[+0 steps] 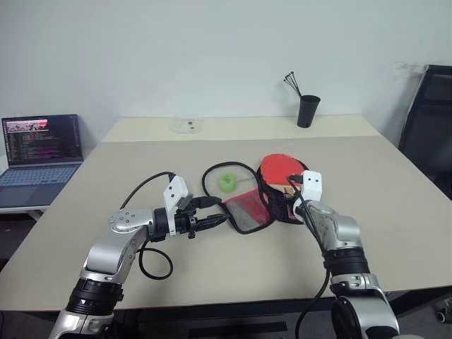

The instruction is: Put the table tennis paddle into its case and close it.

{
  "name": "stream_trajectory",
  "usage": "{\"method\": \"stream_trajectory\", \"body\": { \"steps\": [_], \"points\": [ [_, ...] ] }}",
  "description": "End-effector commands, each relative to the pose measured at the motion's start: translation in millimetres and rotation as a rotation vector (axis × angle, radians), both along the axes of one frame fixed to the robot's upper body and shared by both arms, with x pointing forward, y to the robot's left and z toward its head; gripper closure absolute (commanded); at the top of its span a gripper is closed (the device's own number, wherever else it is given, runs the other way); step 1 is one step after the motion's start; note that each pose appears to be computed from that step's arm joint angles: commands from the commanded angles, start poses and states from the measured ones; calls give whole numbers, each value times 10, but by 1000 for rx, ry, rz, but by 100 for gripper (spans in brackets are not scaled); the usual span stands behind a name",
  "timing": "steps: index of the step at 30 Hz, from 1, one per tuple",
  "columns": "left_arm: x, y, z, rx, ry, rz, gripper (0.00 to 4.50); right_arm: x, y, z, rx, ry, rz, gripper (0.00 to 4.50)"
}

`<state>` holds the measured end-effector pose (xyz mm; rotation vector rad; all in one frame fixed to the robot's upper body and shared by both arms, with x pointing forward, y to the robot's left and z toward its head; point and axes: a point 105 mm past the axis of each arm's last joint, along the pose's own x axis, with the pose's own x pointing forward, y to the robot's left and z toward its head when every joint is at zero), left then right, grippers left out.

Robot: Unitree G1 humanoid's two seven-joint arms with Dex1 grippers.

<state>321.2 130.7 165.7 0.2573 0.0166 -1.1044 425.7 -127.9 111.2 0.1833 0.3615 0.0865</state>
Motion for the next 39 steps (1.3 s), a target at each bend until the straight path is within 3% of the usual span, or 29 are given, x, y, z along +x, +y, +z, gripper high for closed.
{"method": "stream_trajectory", "body": {
  "steps": [1,18,28,34,39],
  "points": [
    [-8,14,51,3,-36,-6,183,71,-71,226,-13,-84,-26,343],
    [15,-6,22,2,-39,-12,183,0,66,170,41,-29,-2,343],
    [5,-26,26,-1,-40,-4,183,-36,85,214,21,-58,-4,1],
    [24,12,21,-6,-38,17,183,-135,77,462,-6,-155,80,1],
    [41,15,4,-8,-36,25,183,-181,-34,308,-46,-132,87,1]
  ]
}}
